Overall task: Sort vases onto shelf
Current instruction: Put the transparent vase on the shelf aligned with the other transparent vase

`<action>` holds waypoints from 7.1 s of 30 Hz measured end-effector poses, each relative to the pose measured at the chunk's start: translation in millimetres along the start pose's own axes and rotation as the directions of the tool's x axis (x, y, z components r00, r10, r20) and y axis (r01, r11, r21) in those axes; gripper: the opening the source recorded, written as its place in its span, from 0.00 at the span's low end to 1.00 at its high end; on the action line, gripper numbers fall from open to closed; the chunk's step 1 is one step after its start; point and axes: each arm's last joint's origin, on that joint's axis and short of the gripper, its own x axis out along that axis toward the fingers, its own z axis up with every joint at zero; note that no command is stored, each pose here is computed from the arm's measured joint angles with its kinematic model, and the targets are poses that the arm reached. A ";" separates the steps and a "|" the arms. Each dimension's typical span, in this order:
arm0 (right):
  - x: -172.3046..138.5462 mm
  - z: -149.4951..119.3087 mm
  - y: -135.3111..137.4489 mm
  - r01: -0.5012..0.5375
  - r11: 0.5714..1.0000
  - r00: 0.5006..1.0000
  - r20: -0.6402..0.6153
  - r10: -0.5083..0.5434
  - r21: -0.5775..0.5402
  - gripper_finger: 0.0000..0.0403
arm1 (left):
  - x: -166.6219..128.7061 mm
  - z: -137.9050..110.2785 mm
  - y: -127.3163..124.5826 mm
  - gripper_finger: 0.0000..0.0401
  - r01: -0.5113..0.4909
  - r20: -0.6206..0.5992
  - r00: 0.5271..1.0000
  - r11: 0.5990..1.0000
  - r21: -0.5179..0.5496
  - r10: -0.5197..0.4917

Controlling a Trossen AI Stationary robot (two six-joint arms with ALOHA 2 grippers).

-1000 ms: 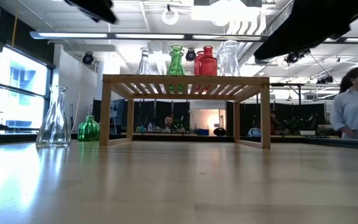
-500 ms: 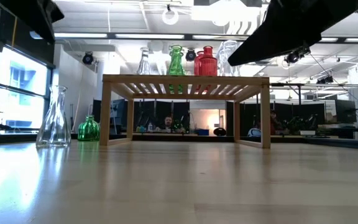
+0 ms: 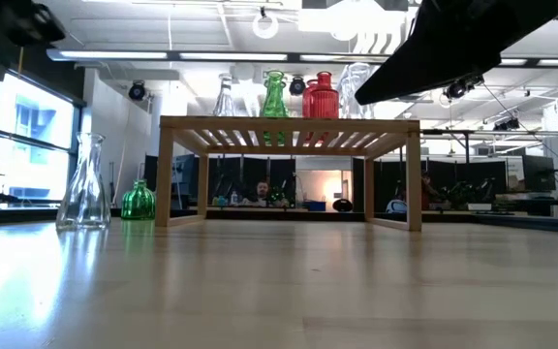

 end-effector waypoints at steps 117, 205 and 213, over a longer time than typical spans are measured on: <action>-13.7 -4.2 13.8 -0.040 0.998 0.999 0.020 0.039 0.054 0.00 | 27.3 -28.9 -99.8 0.35 -0.027 -0.433 0.898 0.991 0.128 0.080; -13.7 -4.7 13.9 -0.046 0.998 0.999 0.015 0.045 0.051 0.00 | 30.6 -48.0 -111.0 0.03 0.033 -0.459 0.887 0.989 0.144 0.037; -13.7 -4.7 13.9 -0.046 0.997 0.999 0.015 0.045 0.059 0.00 | 29.6 -36.4 -109.2 0.04 0.041 -0.408 0.912 0.982 0.182 0.038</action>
